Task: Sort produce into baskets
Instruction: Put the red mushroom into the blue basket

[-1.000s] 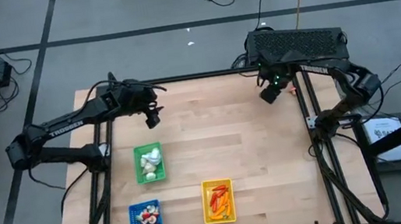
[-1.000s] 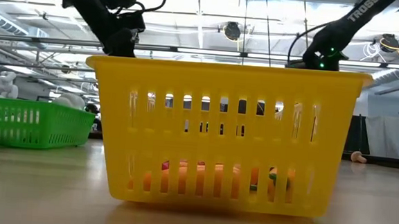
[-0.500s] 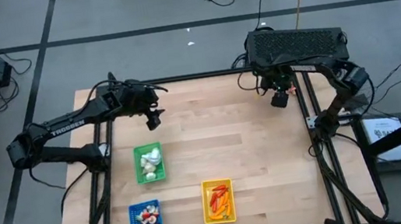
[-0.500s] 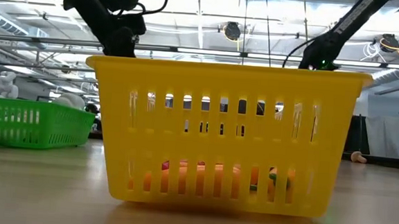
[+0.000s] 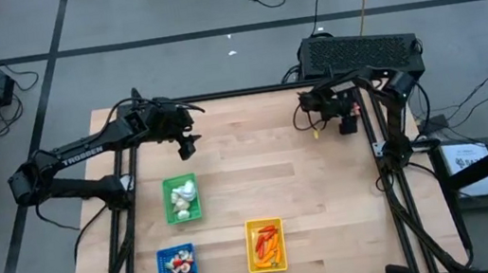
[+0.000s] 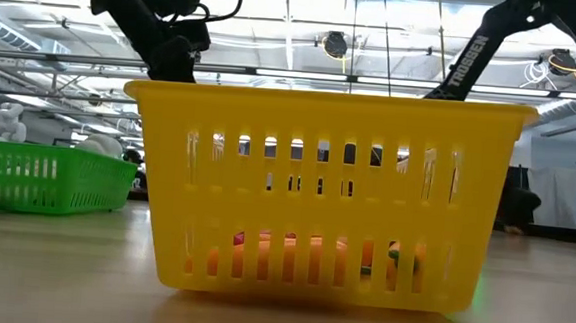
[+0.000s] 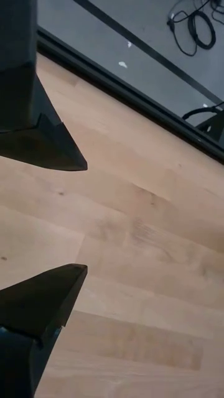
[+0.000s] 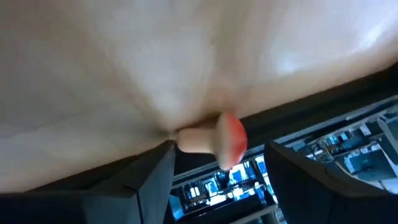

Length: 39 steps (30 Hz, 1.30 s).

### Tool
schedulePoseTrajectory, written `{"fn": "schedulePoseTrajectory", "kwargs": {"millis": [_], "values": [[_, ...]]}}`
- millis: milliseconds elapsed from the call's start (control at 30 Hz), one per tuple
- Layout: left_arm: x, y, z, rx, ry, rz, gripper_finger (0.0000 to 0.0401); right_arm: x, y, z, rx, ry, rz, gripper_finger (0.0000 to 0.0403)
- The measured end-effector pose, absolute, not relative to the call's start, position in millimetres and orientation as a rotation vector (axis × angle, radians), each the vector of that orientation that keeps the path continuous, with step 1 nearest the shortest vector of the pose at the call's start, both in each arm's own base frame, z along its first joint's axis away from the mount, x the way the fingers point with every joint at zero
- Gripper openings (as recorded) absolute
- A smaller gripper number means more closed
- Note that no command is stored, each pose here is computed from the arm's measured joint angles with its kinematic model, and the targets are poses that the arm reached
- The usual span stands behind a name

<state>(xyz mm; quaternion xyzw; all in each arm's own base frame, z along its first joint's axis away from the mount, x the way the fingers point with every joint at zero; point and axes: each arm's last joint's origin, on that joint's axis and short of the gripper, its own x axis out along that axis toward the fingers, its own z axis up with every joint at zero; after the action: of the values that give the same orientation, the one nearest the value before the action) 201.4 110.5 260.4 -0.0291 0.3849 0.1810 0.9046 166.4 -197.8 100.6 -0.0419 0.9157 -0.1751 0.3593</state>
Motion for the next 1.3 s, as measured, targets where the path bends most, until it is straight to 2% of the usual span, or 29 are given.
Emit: {"fn": "schedulePoseTrajectory", "kwargs": {"millis": [233,733,1000,1200,1300], "values": [[201,110,260,-0.070,0.805,0.361,0.0264,165,-207,101,-0.105,2.343,-0.423,0.0221],[200,110,259,-0.072,0.811,0.359,0.0264,168,-205,102,-0.150,2.352,-0.408,0.0119],[200,109,259,-0.074,0.814,0.358,0.0264,189,-204,117,-0.172,2.319,-0.407,0.0062],[200,109,258,-0.075,0.820,0.357,0.0264,216,-201,145,0.019,2.146,-0.370,0.0009],[200,109,258,-0.075,0.821,0.357,0.0264,228,-191,161,0.135,2.002,-0.309,0.0004]]}}
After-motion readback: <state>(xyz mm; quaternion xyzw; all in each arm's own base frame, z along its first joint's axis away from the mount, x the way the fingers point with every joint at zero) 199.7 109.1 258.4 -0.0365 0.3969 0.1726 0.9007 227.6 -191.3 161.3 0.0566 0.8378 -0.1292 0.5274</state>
